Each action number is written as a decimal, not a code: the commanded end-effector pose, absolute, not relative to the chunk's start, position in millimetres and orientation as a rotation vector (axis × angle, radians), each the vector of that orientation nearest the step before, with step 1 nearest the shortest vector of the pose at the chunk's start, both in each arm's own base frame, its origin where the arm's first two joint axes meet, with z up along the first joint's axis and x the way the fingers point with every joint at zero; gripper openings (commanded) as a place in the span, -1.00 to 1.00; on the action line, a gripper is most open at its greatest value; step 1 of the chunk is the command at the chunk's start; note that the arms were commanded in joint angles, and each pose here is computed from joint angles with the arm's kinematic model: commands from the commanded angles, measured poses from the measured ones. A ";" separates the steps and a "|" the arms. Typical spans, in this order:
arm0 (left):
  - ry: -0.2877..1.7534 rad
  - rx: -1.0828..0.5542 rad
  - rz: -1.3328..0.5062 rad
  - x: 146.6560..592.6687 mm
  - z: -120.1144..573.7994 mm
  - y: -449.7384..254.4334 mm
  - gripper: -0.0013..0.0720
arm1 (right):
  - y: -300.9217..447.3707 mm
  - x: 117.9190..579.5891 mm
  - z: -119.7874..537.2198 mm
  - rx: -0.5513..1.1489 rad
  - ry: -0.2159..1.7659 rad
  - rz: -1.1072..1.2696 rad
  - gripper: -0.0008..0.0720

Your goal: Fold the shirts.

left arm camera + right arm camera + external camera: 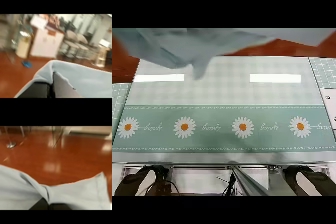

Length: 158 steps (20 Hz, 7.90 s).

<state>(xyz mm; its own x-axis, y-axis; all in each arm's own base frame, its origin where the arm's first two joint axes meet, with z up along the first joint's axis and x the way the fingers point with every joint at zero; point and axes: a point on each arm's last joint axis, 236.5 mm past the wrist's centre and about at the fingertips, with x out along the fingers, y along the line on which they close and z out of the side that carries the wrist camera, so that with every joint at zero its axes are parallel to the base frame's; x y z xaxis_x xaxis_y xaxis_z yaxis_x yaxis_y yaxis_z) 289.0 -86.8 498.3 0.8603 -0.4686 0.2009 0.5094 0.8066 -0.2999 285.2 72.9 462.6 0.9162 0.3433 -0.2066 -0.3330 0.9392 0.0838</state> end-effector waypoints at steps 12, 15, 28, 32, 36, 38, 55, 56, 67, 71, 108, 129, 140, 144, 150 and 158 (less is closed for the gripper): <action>0.069 -0.215 -0.256 226.9 402.1 -61.7 -0.91 | 111.3 180.2 352.2 0.116 0.590 0.491 -0.91; 0.317 -0.413 -0.318 288.7 284.4 -52.0 -0.91 | 113.2 246.9 270.1 0.281 0.699 0.500 -0.91; 0.683 -0.563 -0.329 448.0 78.4 -112.8 -0.66 | 101.9 507.3 51.9 0.943 0.950 0.348 -0.75; 0.793 -0.555 -0.362 430.6 70.8 -105.3 0.97 | 84.6 506.4 57.1 0.933 0.987 0.418 0.75; 1.224 -0.652 -0.262 341.0 18.7 -34.2 0.96 | -20.9 422.1 38.7 0.610 1.218 0.279 0.74; 1.447 -0.811 -0.183 276.4 -19.7 -22.8 0.96 | -77.5 378.1 24.4 0.518 1.253 0.079 0.74; 1.250 -1.003 -0.175 276.6 -99.8 -106.9 -0.70 | -43.7 294.0 -42.8 0.968 1.042 -0.112 0.76; 1.238 -0.974 -0.210 281.5 -94.5 -108.0 -0.91 | -50.4 292.8 -46.5 0.968 1.044 -0.153 0.76; 1.166 -0.922 -0.326 311.4 -54.1 -109.7 -0.91 | -26.4 334.0 -94.4 1.035 1.227 -0.096 0.76; 1.170 -0.919 -0.331 310.5 -54.2 -111.9 -0.91 | 1.6 373.5 -97.6 1.021 1.232 -0.016 0.69; 0.433 -0.190 -0.175 283.7 283.5 -31.3 -0.92 | 35.0 234.3 308.9 0.244 0.564 0.136 -0.91; 1.089 -0.565 -0.406 482.1 48.8 -92.1 -0.91 | -21.5 493.0 31.6 0.660 1.021 0.179 -0.91; 1.580 -0.589 -0.368 358.1 -56.2 -72.8 -0.89 | -2.0 389.8 -61.5 0.580 1.411 0.189 -0.91; 1.645 -0.582 -0.409 345.0 -41.9 -70.7 0.97 | 0.5 383.2 -50.2 0.616 1.442 0.193 0.73; 1.704 -0.535 -0.087 274.0 -24.5 10.8 0.97 | -64.9 342.6 8.5 0.590 1.286 0.025 0.72; 1.627 -0.918 -0.084 192.8 -78.4 -41.4 0.97 | 16.2 292.3 -4.8 0.794 1.081 0.121 0.72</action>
